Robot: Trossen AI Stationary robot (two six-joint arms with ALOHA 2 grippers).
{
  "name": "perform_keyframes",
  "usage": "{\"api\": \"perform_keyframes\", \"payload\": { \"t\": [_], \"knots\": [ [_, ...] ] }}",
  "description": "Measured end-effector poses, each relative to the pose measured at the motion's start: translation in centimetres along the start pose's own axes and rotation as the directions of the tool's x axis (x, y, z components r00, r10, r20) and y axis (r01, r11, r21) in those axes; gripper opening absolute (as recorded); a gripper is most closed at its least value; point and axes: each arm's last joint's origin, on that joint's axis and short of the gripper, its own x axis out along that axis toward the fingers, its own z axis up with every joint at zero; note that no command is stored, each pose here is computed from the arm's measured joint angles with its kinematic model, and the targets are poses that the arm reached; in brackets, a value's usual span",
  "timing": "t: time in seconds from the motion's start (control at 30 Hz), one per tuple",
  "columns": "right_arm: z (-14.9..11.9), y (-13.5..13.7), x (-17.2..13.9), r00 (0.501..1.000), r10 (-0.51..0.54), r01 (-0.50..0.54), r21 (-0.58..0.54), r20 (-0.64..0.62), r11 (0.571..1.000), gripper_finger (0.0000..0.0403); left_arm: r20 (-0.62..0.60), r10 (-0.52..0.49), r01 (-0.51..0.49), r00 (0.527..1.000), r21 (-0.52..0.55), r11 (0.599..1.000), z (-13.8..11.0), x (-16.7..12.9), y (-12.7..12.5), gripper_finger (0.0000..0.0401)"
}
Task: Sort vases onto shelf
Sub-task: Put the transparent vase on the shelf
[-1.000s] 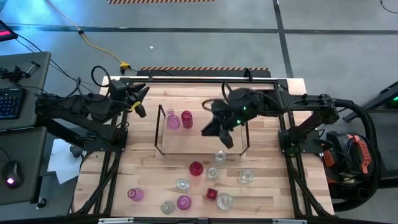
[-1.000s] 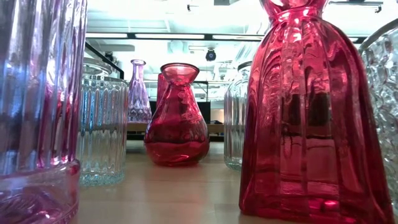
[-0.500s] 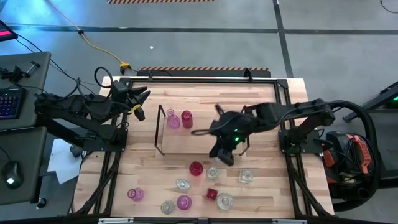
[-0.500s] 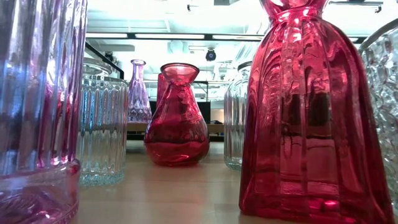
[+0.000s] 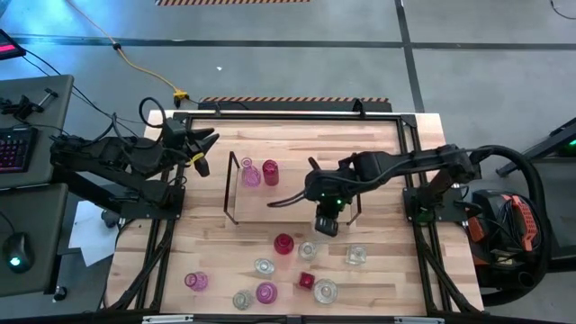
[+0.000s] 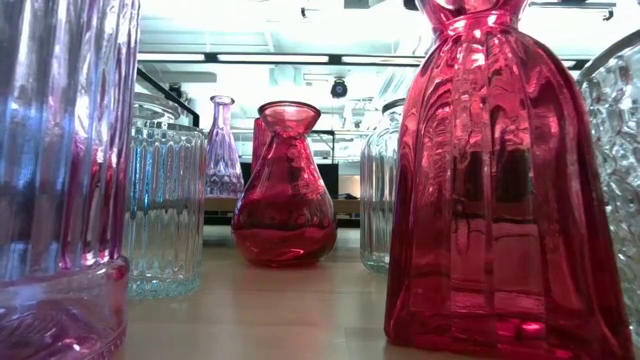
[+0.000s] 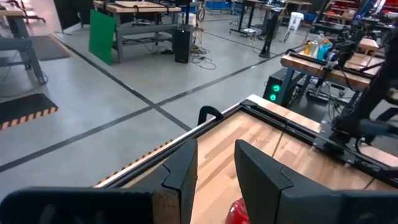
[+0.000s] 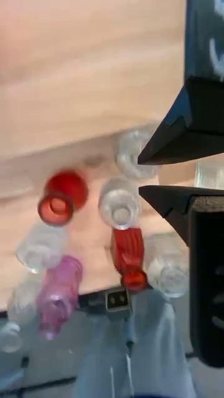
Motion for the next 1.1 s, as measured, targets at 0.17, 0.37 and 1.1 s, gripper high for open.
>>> {"api": "perform_keyframes", "payload": {
  "t": [0.17, 0.37, 1.1],
  "knots": [
    [0.2, -0.4, -0.1, 1.000, -0.018, 0.018, -0.031, 0.012, 0.999, 0.0048, -0.003, -0.008, 0.008, 1.000, -0.001, 1.000, 0.0, 0.0, 0.0, 0.0097],
    [0.2, -0.6, 0.2, 0.998, -0.055, 0.055, -0.062, 0.003, 0.997, 0.0048, -0.004, -0.009, 0.009, 1.000, 0.000, 1.000, 0.0, 0.0, 0.0, 0.0097],
    [0.4, -0.9, 5.9, 0.967, -0.180, 0.164, -0.099, -0.178, 0.981, 0.0179, -0.065, -0.040, 0.043, 0.997, 0.053, 0.998, -0.6, 0.0, 0.1, 0.0097]
  ]
}}
